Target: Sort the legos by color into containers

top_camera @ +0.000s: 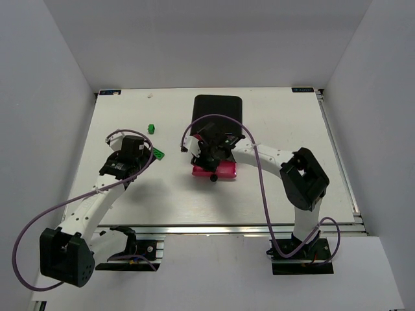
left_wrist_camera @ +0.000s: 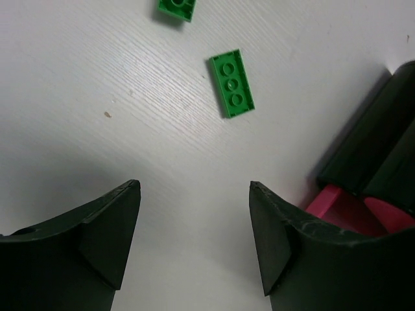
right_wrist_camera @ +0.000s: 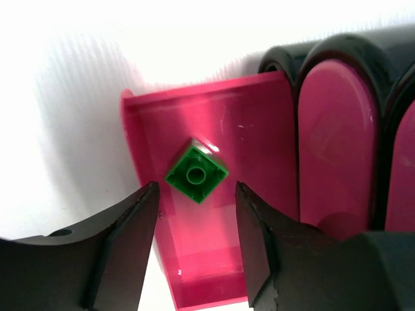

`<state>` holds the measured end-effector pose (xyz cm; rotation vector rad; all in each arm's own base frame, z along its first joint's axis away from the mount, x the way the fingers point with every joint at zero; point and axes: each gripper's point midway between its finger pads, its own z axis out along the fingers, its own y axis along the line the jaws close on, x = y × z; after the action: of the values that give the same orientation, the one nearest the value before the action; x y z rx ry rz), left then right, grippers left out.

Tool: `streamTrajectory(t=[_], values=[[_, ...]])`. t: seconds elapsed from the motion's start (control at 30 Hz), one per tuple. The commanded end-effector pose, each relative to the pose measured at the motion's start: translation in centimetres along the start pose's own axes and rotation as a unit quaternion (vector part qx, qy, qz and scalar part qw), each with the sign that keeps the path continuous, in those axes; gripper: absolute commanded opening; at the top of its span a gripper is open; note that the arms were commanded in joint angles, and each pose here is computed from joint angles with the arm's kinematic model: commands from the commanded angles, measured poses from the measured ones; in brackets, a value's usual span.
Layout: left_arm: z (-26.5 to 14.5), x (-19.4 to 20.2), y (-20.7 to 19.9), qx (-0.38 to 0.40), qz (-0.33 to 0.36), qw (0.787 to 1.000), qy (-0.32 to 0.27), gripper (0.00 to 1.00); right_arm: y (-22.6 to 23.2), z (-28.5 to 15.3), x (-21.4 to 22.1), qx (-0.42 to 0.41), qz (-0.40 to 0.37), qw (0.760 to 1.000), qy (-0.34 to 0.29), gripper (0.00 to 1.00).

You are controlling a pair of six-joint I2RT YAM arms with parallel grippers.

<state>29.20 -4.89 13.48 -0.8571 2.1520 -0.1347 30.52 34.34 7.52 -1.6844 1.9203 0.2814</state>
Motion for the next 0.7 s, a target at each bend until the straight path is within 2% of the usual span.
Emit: streamTrajectory(t=[0.0, 0.2, 0.27, 0.37, 0.47, 0.5, 0.53, 0.6, 0.67], values=[[0.5, -2.7, -1.2, 0.017, -0.012, 0.999, -0.027, 0.78, -1.2, -3.3, -4.2, 0.009, 0.007, 0.998, -0.066, 0.57], [3.0, -5.3, -1.0, 0.002, 0.004, 1.000, -0.022, 0.75, 0.3, -7.7, -7.3, -0.037, 0.019, 0.991, -0.129, 0.58], [4.2, -5.7, -1.0, -0.001, 0.009, 1.000, -0.015, 0.74, 1.5, -8.7, -7.9, -0.061, 0.011, 0.987, -0.151, 0.55], [6.1, -6.6, -0.6, -0.009, 0.025, 1.000, -0.007, 0.71, 2.4, -10.9, -8.9, -0.074, -0.007, 0.978, -0.195, 0.43], [7.8, -7.9, -0.4, -0.013, 0.044, 0.999, -0.002, 0.71, 2.7, -12.6, -9.1, -0.071, -0.019, 0.971, -0.226, 0.16], [9.0, -7.2, -0.3, -0.018, 0.060, 0.998, 0.016, 0.73, 2.5, -13.6, -9.3, -0.060, -0.020, 0.969, -0.239, 0.10], [9.4, -8.2, -0.5, -0.016, 0.076, 0.997, 0.011, 0.74, 2.3, -13.9, -9.3, -0.052, -0.020, 0.968, -0.244, 0.08], [10.9, -7.7, 0.0, -0.022, 0.105, 0.994, 0.032, 0.77, 1.4, -14.4, -8.9, -0.028, -0.016, 0.969, -0.246, 0.09], [11.6, -8.1, -0.5, -0.015, 0.123, 0.992, 0.033, 0.81, 1.0, -14.7, -8.6, -0.020, -0.016, 0.970, -0.243, 0.23]])
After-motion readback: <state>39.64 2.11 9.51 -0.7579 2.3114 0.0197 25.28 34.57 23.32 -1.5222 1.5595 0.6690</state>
